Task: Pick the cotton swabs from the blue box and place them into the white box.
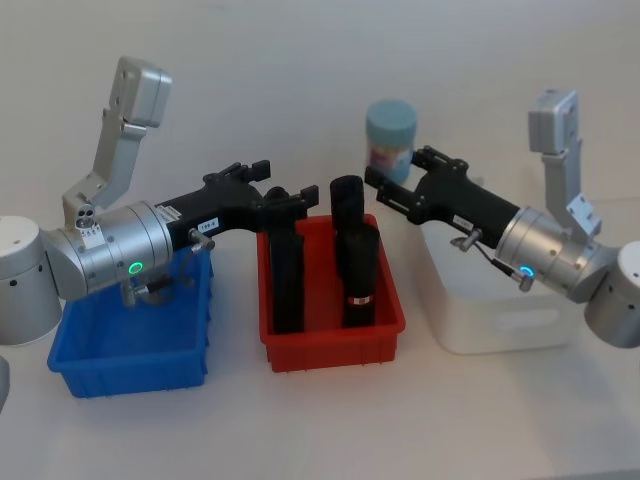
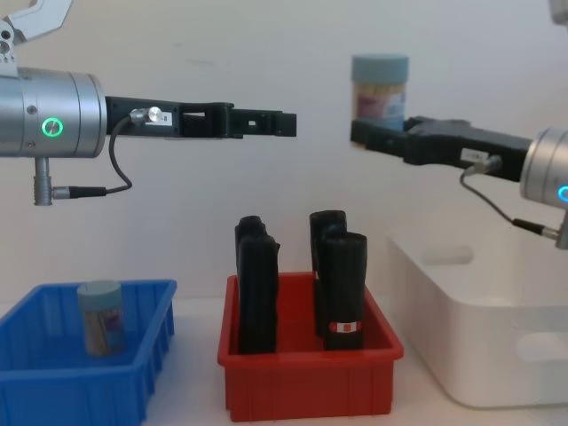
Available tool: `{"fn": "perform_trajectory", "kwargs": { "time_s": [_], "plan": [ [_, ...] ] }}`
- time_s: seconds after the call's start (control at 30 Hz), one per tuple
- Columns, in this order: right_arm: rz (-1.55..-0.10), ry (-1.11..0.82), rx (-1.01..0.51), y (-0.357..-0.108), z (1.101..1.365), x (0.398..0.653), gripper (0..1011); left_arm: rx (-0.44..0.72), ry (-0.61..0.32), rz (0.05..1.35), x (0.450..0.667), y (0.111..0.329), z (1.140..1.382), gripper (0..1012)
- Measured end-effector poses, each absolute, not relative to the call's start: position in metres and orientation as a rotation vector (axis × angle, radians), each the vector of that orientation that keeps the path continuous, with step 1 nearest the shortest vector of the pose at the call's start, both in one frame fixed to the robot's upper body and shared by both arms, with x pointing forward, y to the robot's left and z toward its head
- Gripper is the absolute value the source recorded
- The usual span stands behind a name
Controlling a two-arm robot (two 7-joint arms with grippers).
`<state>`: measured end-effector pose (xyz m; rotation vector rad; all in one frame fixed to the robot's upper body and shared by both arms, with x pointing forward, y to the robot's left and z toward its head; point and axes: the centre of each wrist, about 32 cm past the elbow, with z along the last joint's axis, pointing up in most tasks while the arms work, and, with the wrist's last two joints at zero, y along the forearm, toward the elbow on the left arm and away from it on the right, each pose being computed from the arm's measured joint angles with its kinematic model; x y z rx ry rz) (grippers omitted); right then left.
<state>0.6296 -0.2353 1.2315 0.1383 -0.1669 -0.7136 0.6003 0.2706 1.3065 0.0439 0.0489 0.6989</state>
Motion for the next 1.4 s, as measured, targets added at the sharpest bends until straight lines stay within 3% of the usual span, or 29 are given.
{"fn": "perform_trajectory", "kwargs": {
  "time_s": [0.77, 1.4],
  "plan": [
    [-1.083, -0.169, 0.212, -0.257, 1.227, 0.595, 642, 0.044, 0.049, 0.699, 0.600, 0.271, 1.306, 1004],
    [-1.313, -0.038, 0.114, -0.263, 1.203, 0.582, 641, 0.044, 0.049, 0.699, 0.600, 0.271, 1.306, 1004]
  ]
}}
